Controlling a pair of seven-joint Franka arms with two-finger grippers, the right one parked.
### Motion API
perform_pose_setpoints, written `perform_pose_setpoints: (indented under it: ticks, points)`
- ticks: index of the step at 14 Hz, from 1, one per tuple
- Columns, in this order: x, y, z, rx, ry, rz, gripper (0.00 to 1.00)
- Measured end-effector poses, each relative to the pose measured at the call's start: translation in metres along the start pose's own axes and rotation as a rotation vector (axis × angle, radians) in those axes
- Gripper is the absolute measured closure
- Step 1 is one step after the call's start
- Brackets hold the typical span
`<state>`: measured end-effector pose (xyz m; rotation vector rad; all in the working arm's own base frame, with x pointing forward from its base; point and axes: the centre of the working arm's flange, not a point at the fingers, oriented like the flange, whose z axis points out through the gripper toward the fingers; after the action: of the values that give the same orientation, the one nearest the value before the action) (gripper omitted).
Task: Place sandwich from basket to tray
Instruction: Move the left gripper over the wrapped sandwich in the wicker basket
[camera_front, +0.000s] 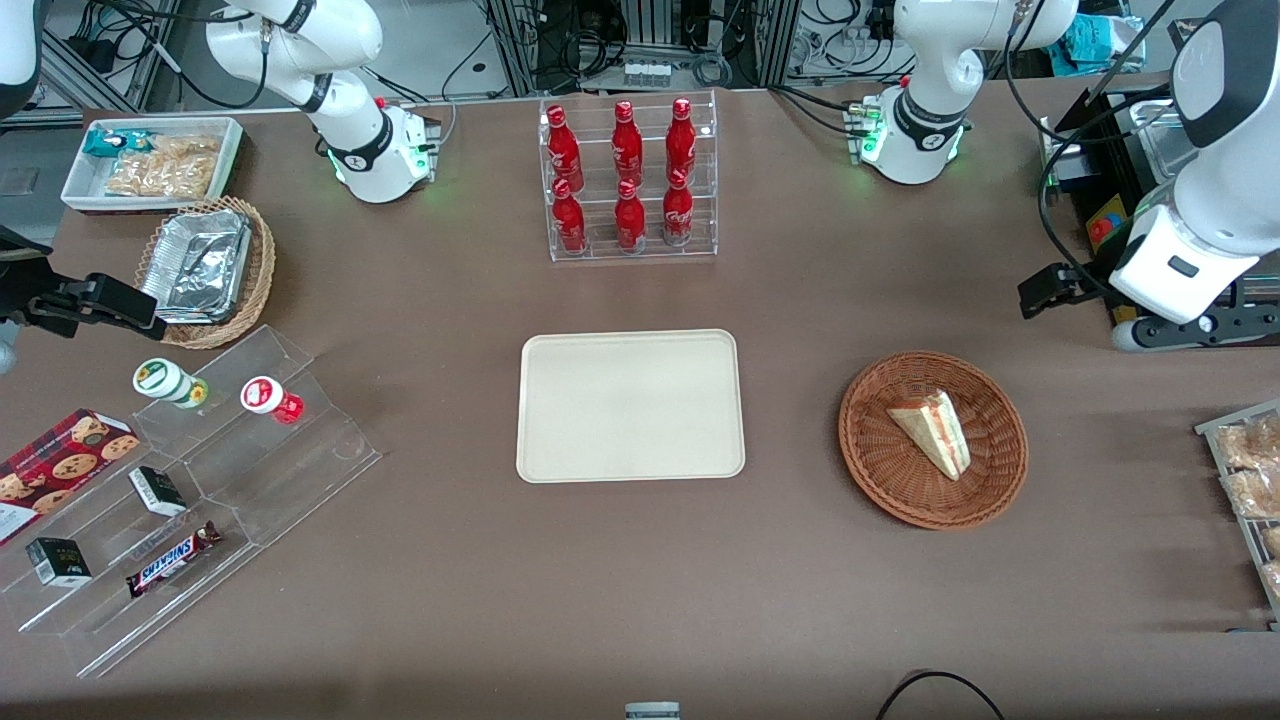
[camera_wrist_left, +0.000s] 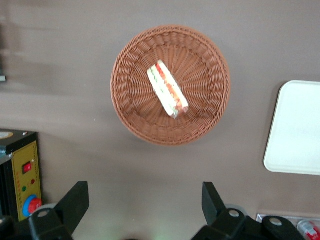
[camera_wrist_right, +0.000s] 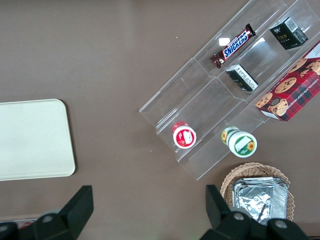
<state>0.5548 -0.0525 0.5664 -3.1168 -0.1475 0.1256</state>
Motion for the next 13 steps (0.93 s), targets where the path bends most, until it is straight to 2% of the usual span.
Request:
perform_pose_setpoints:
  ticks: [3,7,8,10,13]
  points:
    - [0.007,0.001,0.012,0.002,-0.010,0.000,0.00]
    - [0.020,0.004,0.073,0.022,-0.109,0.004,0.00]
    - [0.023,0.005,0.094,0.024,-0.120,0.005,0.00]
    - [0.025,0.006,0.133,0.022,-0.113,0.007,0.00]
    - [0.019,0.005,0.179,0.015,-0.075,0.000,0.00]
